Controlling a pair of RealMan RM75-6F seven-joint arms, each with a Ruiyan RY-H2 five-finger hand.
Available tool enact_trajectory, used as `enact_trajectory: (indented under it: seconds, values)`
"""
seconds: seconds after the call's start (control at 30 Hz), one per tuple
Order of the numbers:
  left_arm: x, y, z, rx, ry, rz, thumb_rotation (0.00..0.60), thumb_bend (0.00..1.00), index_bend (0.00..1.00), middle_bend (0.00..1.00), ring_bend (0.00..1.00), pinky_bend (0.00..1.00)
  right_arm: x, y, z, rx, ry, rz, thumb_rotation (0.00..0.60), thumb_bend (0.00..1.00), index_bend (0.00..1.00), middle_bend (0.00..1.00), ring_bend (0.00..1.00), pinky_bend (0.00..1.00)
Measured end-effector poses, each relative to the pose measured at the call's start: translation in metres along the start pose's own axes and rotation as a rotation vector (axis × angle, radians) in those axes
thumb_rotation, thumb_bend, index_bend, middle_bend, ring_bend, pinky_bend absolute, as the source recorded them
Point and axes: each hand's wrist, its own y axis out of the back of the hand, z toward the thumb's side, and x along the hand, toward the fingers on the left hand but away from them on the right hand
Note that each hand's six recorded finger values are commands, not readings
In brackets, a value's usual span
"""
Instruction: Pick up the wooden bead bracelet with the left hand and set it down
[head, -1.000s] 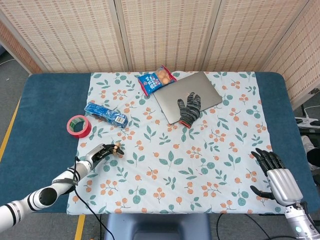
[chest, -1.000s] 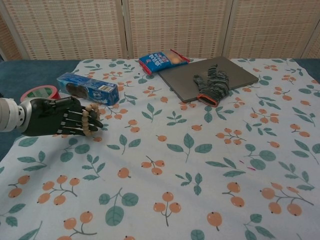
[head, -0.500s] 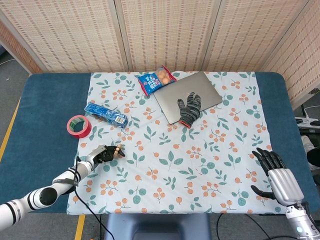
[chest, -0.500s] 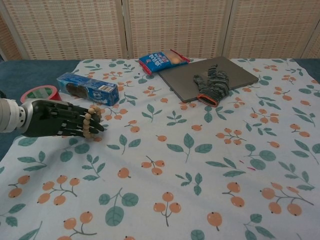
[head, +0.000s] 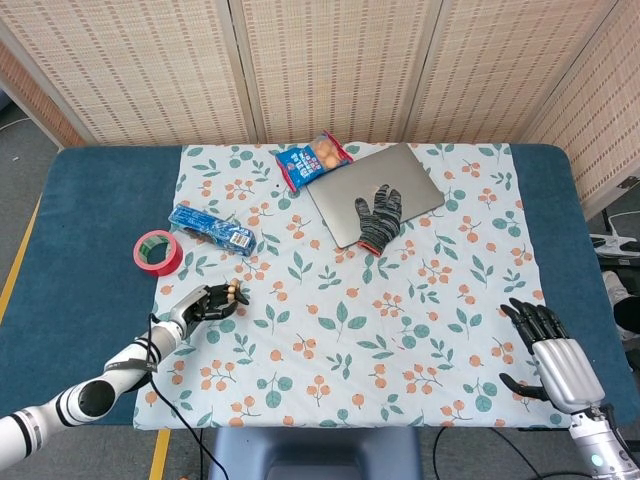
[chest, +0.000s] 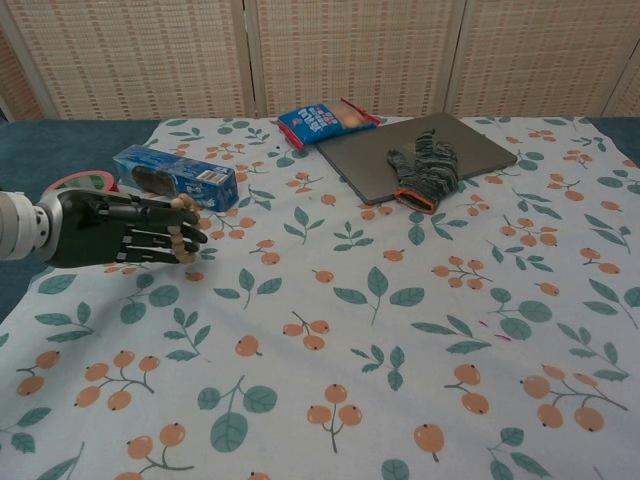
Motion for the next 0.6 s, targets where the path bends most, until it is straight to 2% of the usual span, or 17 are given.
enact_trajectory:
  seconds: [0.13,0.17,0.3,0.4,0.47,0.6]
  values:
    - [0.0005,0.0009,-0.0011,-0.027,0.001,0.008,0.552,0.44,0.65,0.43,0.17,0.06,-0.0003,-0.0006,0.0001,0.005,0.001,0.005,0.6,0.12,0.0,0.0,0.0,0.0]
    - [0.0008,0.0009,-0.0015,-0.028,0.002,0.008,0.551,0.44,0.65,0.43,0.17,0.06,-0.0003,-0.0006,0.0,0.005,0.001,0.006,0.6,0.12,0.0,0.0,0.0,0.0]
    - [0.0014,-0.0009,-0.0023,-0.031,0.007,0.002,0.473,0.43,0.66,0.43,0.17,0.06,-0.0003,-0.001,-0.0001,0.006,0.0,0.009,0.6,0.12,0.0,0.0,0.0,0.0]
    - [0.0017,-0.0019,-0.0025,-0.035,0.009,-0.003,0.443,0.42,0.66,0.43,0.17,0.05,-0.0002,-0.0011,-0.0001,0.007,0.0,0.012,0.6,0.12,0.0,0.0,0.0,0.0]
    - [0.0016,-0.0028,-0.0032,-0.028,0.014,-0.009,0.434,0.44,0.66,0.43,0.17,0.05,-0.0002,-0.001,-0.0002,0.007,0.0,0.013,0.6,0.12,0.0,0.0,0.0,0.0]
    - [0.0016,-0.004,-0.004,-0.019,0.018,-0.017,0.413,0.54,0.66,0.43,0.17,0.04,-0.0003,-0.0013,-0.0001,0.006,0.0,0.016,0.6,0.12,0.0,0.0,0.0,0.0]
